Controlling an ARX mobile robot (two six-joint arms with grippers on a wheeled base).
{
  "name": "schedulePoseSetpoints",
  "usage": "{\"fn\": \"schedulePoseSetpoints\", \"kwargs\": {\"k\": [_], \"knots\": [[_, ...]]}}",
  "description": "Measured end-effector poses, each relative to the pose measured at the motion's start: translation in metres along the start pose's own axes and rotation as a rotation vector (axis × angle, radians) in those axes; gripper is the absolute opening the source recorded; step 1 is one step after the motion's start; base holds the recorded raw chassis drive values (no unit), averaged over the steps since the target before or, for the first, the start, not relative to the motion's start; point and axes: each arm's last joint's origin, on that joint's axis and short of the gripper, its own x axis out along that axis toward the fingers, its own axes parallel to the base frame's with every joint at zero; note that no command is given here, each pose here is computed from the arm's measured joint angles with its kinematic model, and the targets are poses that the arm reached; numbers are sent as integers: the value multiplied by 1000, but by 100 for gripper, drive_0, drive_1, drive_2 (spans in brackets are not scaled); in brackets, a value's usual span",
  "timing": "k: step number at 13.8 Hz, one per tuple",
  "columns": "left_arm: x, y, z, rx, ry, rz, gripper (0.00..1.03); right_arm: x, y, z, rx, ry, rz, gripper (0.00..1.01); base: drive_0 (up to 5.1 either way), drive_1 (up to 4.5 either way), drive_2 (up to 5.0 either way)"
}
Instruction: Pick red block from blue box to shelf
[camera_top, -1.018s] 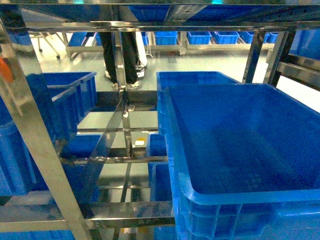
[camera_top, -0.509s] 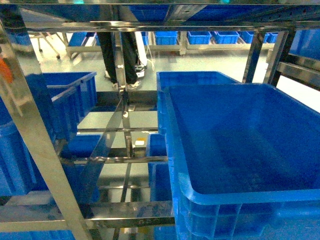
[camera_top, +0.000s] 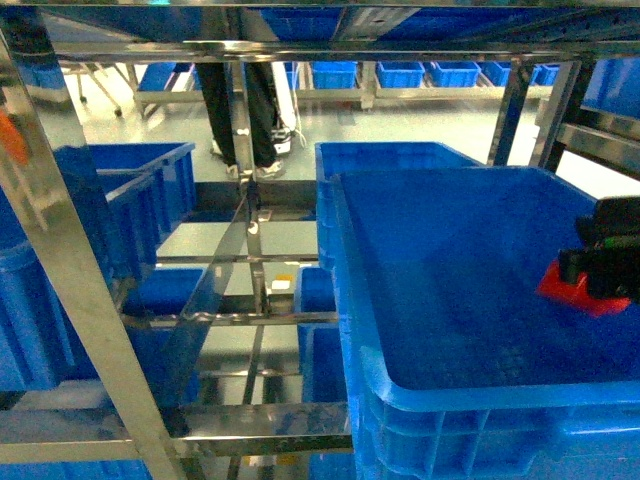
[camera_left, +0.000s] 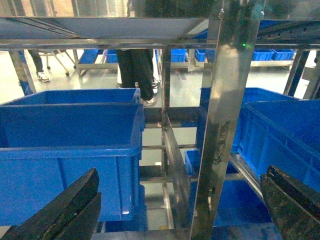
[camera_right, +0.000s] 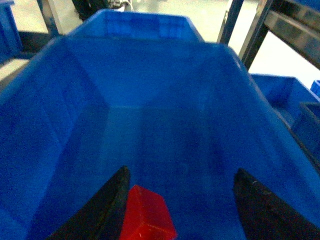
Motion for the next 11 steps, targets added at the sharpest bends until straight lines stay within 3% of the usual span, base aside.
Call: {"fn": "schedulePoseSetpoints", "kwargs": {"k": [6, 7, 8, 9, 10, 11], "knots": [[0, 0, 0, 0, 0, 0, 98, -22, 4, -4, -10, -18, -4, 77, 0, 0, 0], [0, 0, 0, 0, 0, 0, 98, -36, 5, 0, -11, -47, -4, 84, 0, 0, 0], [0, 0, 0, 0, 0, 0, 98, -93, 2, -8, 39, -293, 6, 82, 0, 0, 0], [0, 0, 0, 0, 0, 0, 98, -121, -25, -22, 50, -313, -21, 34, 0, 0, 0], [0, 0, 0, 0, 0, 0, 98, -130, -32, -27, 50, -305, -25, 8, 0, 0, 0], [0, 0, 0, 0, 0, 0, 98, -135, -35, -28, 51, -308, -26, 2, 0, 0, 0]]}}
